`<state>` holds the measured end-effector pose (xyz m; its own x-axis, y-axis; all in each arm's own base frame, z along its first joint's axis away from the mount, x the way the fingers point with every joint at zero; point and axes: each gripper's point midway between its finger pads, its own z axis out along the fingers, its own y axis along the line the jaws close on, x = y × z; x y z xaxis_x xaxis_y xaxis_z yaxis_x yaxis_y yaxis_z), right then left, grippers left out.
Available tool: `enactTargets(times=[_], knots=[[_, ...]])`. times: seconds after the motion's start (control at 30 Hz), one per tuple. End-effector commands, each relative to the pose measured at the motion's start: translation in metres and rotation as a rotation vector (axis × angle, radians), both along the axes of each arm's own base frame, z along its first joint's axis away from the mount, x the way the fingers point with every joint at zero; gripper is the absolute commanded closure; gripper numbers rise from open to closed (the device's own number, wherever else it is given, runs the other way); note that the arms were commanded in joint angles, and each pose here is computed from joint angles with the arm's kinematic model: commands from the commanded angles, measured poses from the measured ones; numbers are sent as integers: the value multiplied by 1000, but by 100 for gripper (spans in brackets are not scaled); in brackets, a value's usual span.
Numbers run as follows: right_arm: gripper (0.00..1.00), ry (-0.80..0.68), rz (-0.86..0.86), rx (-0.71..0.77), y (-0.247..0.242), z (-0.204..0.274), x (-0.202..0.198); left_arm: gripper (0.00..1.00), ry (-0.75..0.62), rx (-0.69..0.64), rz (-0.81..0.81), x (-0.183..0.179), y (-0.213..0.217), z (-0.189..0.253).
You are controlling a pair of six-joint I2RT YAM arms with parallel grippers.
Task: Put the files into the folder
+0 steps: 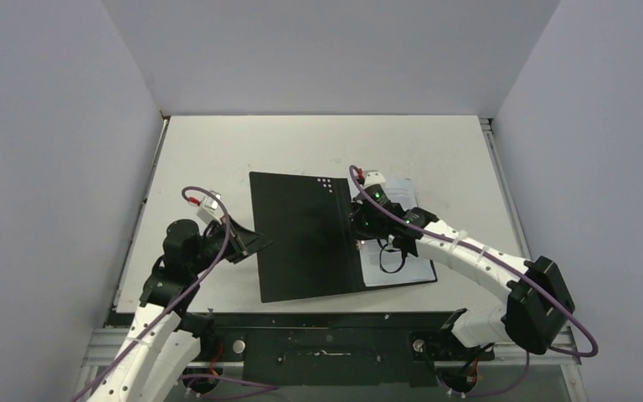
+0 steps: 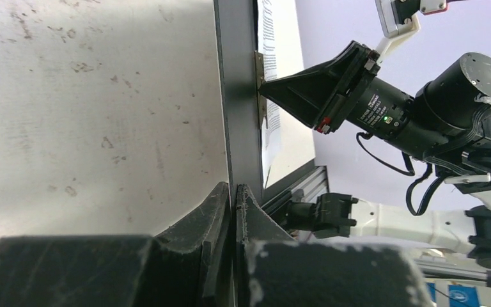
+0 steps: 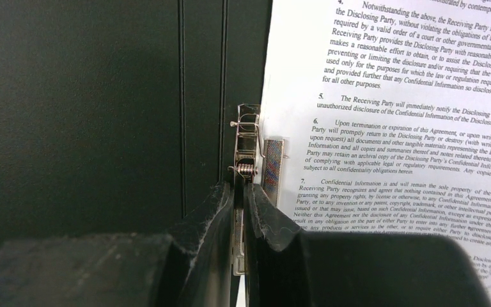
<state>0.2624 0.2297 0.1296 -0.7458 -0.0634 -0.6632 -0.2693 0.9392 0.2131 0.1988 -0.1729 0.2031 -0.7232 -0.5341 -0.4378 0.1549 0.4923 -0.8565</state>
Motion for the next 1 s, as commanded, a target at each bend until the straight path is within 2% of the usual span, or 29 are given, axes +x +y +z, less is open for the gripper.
enactTargets(times=[0.0,0.27,0.43,0.6,0.8,0.97], knots=[[95,-83,-23,58,27,9,15,100,-43,112,-11,-1,9,13],[94,-37,20,78,67,-15,14,100,-34,245,6,-4,24,16],[72,-34,31,67,76,-14,19,100,-42,311,6,-7,31,23],[55,-56,34,45,72,-3,23,100,-48,382,13,-4,39,26],[45,-72,1,23,40,5,29,100,-58,432,12,1,44,32],[26,-60,-46,20,-2,0,33,100,-65,476,25,10,48,35]])
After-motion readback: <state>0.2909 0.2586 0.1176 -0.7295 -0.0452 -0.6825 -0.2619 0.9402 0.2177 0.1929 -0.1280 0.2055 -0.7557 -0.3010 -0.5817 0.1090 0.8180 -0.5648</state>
